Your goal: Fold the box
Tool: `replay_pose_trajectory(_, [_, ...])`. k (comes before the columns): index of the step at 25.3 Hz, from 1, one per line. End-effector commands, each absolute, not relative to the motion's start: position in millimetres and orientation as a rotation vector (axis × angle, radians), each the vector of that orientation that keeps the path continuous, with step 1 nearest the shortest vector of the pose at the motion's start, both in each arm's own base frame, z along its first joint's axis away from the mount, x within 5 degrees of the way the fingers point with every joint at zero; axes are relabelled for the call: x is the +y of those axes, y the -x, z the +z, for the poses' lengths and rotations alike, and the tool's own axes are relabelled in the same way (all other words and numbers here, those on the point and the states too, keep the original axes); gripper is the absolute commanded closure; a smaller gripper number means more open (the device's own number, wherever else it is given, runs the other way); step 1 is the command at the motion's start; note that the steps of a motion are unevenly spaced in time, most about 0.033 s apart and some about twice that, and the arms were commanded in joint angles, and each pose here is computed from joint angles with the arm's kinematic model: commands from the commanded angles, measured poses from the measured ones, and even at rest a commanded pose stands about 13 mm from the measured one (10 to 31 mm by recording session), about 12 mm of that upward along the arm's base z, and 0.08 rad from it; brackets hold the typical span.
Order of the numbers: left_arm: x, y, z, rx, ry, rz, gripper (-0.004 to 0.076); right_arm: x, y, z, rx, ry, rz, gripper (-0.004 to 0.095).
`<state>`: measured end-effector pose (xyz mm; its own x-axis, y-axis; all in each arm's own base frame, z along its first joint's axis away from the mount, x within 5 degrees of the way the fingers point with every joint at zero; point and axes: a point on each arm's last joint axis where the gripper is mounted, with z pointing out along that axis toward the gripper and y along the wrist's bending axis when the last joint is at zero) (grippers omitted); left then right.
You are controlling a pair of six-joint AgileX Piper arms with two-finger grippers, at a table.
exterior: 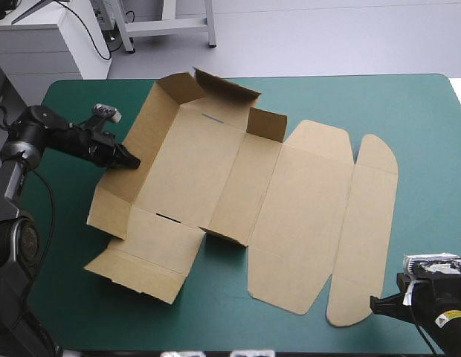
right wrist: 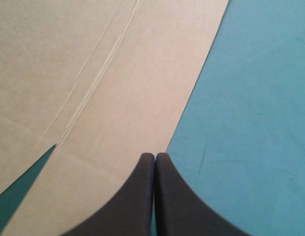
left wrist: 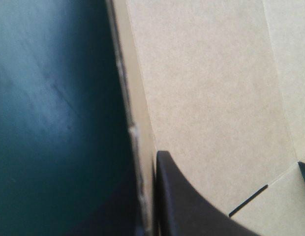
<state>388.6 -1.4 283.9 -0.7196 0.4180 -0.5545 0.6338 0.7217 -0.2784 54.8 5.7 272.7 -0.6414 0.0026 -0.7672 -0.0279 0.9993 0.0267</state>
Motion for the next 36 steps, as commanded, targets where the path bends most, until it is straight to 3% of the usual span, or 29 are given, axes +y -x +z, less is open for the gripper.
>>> replay_pose_trajectory(1, [-30.4, -381.9, 354.8, 2.269, -1.041, -0.410, 0.0732, 4.9, -59.0, 283.1, 2.194, 0.020, 0.032, 0.0928])
replay_pose_trajectory(9, [-98.7, -383.1, 413.9, 1.898, -1.358, 0.052, 0.0732, 4.7, -59.4, 283.7, 2.185, 0.019, 0.029, 0.0927])
replay_pose_trajectory(21, [-217.0, -343.7, 424.5, 1.478, -1.650, 0.260, 0.0732, 3.3, -59.9, 284.4, 2.176, 0.022, 0.007, 0.0928])
replay_pose_trajectory(28, [-262.2, -319.0, 415.0, 1.407, -1.713, 0.247, 0.0733, 3.3, -59.9, 284.4, 2.176, 0.022, 0.007, 0.0928])
replay_pose_trajectory(36, [-325.6, -262.4, 384.1, 1.370, -1.613, 0.530, 0.0733, 3.4, -59.7, 284.1, 2.179, 0.023, 0.008, 0.0928])
